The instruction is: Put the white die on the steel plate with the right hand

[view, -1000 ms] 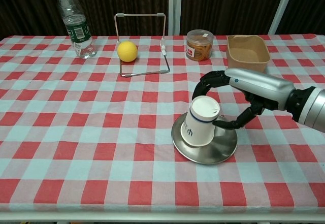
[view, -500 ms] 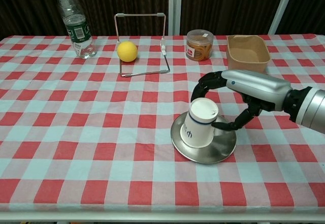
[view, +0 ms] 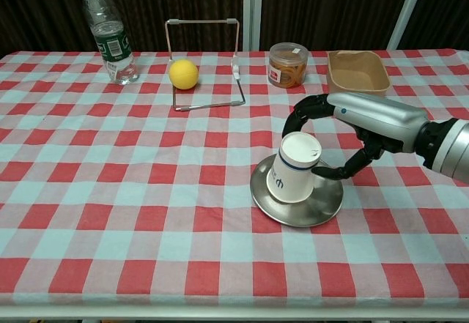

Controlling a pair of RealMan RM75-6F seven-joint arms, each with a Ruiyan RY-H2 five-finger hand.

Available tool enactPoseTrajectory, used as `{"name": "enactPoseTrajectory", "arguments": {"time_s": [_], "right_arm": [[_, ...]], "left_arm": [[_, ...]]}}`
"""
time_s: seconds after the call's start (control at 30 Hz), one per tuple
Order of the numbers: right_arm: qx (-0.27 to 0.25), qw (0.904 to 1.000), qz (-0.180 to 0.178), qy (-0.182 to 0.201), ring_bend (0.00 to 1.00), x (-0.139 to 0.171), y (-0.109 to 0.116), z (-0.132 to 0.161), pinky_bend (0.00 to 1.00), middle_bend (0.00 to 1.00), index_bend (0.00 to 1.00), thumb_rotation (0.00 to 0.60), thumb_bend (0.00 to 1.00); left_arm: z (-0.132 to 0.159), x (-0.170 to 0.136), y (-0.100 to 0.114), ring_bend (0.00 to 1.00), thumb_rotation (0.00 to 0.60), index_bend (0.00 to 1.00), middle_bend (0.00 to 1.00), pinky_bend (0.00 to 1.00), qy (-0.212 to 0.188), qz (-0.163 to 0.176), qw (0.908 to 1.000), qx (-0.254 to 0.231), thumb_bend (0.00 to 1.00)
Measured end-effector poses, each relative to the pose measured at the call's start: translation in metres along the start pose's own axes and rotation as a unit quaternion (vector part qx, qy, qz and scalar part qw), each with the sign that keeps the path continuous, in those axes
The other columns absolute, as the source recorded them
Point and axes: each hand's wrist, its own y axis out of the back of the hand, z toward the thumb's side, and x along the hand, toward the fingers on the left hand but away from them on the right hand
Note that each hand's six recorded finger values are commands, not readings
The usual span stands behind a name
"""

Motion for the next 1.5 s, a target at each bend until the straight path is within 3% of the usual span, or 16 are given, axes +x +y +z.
{"name": "enactPoseTrajectory", "arguments": {"time_s": [0.27,0.37,0.53,0.63,0.73,0.83,0.97,1.1,1.23,1.4,1.5], "right_arm": [[-0.023,0.9986,-0.047,0.001,0.05,0.009,0.028,-0.004,0.05,0.31,0.35,0.600,0.26],[-0.030,0.9973,-0.065,-0.017,0.05,0.009,0.039,-0.014,0.05,0.31,0.35,0.600,0.26],[-0.036,0.9932,-0.078,-0.078,0.05,0.005,0.051,-0.051,0.05,0.29,0.34,0.600,0.26],[-0.037,0.9902,-0.067,-0.117,0.03,0.003,0.049,-0.074,0.04,0.26,0.27,0.600,0.26],[-0.033,0.9884,-0.049,-0.140,0.00,0.002,0.043,-0.088,0.01,0.19,0.10,0.600,0.26],[-0.031,0.9885,-0.042,-0.142,0.00,0.004,0.041,-0.088,0.00,0.14,0.01,0.600,0.26],[-0.023,0.9890,-0.063,-0.132,0.00,0.013,0.054,-0.082,0.00,0.12,0.00,0.600,0.26],[-0.005,0.9863,-0.104,-0.127,0.00,0.043,0.079,-0.077,0.00,0.16,0.00,0.600,0.26],[0.039,0.9770,-0.141,-0.155,0.00,0.089,0.099,-0.081,0.01,0.19,0.06,0.600,0.27],[0.092,0.9545,-0.162,-0.232,0.00,0.168,0.100,-0.091,0.01,0.19,0.08,0.600,0.27],[0.097,0.9406,-0.175,-0.274,0.00,0.211,0.095,-0.090,0.01,0.19,0.08,0.600,0.26]], "left_arm": [[0.002,0.002,0.002,0.09,0.600,0.20,0.20,0.00,-0.004,0.003,1.0000,0.001,0.02],[0.002,0.002,0.002,0.09,0.600,0.20,0.20,0.00,-0.005,0.003,1.0000,0.001,0.02],[0.004,0.001,0.002,0.09,0.600,0.20,0.20,0.00,-0.007,0.003,1.0000,0.001,0.02],[0.003,0.001,0.002,0.09,0.600,0.20,0.20,0.00,-0.005,0.003,1.0000,0.001,0.02],[0.002,0.000,0.002,0.09,0.600,0.20,0.20,0.00,-0.004,0.001,1.0000,0.002,0.02],[0.003,0.001,0.003,0.09,0.600,0.20,0.20,0.00,-0.005,0.002,1.0000,0.002,0.02],[0.004,0.002,0.005,0.09,0.600,0.20,0.20,0.00,-0.008,0.005,1.0000,0.003,0.02],[0.004,0.003,0.006,0.09,0.600,0.20,0.20,0.00,-0.009,0.009,0.9999,0.002,0.02],[0.006,0.004,0.005,0.09,0.600,0.20,0.20,0.00,-0.014,0.009,0.9999,0.003,0.02],[0.009,0.006,0.004,0.09,0.600,0.20,0.20,0.00,-0.017,0.012,0.9998,0.005,0.02],[0.011,0.008,0.003,0.09,0.600,0.20,0.20,0.00,-0.020,0.012,0.9997,0.007,0.02]]}}
